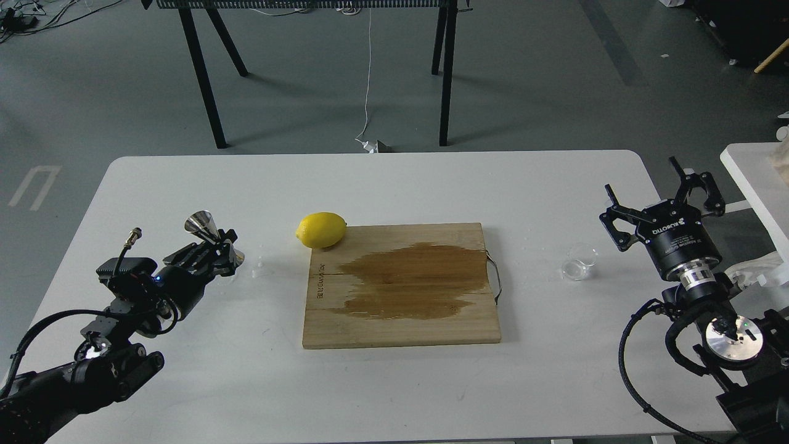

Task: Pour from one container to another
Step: 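Lift the jigger with the left gripper and carry it over the board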

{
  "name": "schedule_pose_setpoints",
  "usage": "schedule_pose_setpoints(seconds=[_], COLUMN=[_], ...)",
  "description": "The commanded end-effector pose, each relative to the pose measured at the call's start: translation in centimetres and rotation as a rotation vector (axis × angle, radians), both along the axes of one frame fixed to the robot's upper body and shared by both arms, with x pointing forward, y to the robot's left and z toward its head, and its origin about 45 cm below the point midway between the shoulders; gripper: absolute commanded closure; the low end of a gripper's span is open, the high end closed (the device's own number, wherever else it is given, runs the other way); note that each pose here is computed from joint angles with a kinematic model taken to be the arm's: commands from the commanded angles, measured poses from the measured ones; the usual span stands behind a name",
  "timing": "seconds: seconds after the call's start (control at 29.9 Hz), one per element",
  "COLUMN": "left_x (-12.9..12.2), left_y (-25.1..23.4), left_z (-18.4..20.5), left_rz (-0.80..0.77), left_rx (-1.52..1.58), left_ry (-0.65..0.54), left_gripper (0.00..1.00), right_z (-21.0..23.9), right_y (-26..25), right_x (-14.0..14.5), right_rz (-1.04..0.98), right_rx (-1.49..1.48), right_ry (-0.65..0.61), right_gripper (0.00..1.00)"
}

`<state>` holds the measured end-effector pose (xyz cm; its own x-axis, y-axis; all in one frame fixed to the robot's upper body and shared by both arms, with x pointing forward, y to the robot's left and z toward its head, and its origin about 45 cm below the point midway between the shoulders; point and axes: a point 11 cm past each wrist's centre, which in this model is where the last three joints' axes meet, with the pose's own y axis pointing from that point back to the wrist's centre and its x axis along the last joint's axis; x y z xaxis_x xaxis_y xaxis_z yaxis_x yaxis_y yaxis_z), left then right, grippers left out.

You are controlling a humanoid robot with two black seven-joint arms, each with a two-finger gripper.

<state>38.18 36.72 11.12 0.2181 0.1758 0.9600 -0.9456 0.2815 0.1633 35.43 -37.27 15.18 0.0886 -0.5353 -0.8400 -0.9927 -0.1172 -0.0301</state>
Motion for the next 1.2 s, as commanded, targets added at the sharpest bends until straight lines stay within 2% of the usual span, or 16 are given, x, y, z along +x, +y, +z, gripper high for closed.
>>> schedule_pose_setpoints(seconds=[0.0, 0.1, 0.17, 0.23, 0.37, 0.67, 0.97, 1.17], left_x=[3.6, 5.3, 5.7, 6.3, 5.7, 2.7, -0.9, -2.7], left_y=[0.0, -2.9, -5.4, -9.9, -16.8, -28.1, -26.2, -25.5], left_z=[6.2, 8.9, 8.9, 9.0, 8.1, 6.0, -0.7, -3.1], left_rz=[-0.041, -0.105, -0.142, -0.216, -0.377, -0.518, -0.496, -0.489], left_rx=[0.014, -0.024, -0.057, -0.095, -0.08, -0.229, -0.168, -0.154], left_ry=[-0.132, -0.198, -0.207, -0.218, -0.214, -0.164, -0.012, 0.045], left_gripper=[0.93, 0.92, 0.92, 0.92, 0.92, 0.92, 0.92, 0.92], right_z=[0.1, 0.0, -0.1, -0.1, -0.3, -1.6, -2.1, -2.2], right_y=[0.0, 0.0, 0.0, 0.0, -0.4, -1.8, -2.3, -2.3], right_x=[0.1, 0.0, 0.0, 0.0, -0.3, -0.6, -0.5, -0.6], right_rz=[0.0, 0.0, 0.001, -0.001, -0.015, -0.054, -0.066, -0.064], right_rx=[0.0, -0.001, -0.003, -0.002, 0.002, -0.017, -0.028, -0.03], right_ry=[-0.001, 0.001, 0.005, 0.004, 0.006, 0.048, 0.066, 0.07], right_gripper=[0.01, 0.01, 0.01, 0.01, 0.01, 0.01, 0.01, 0.01])
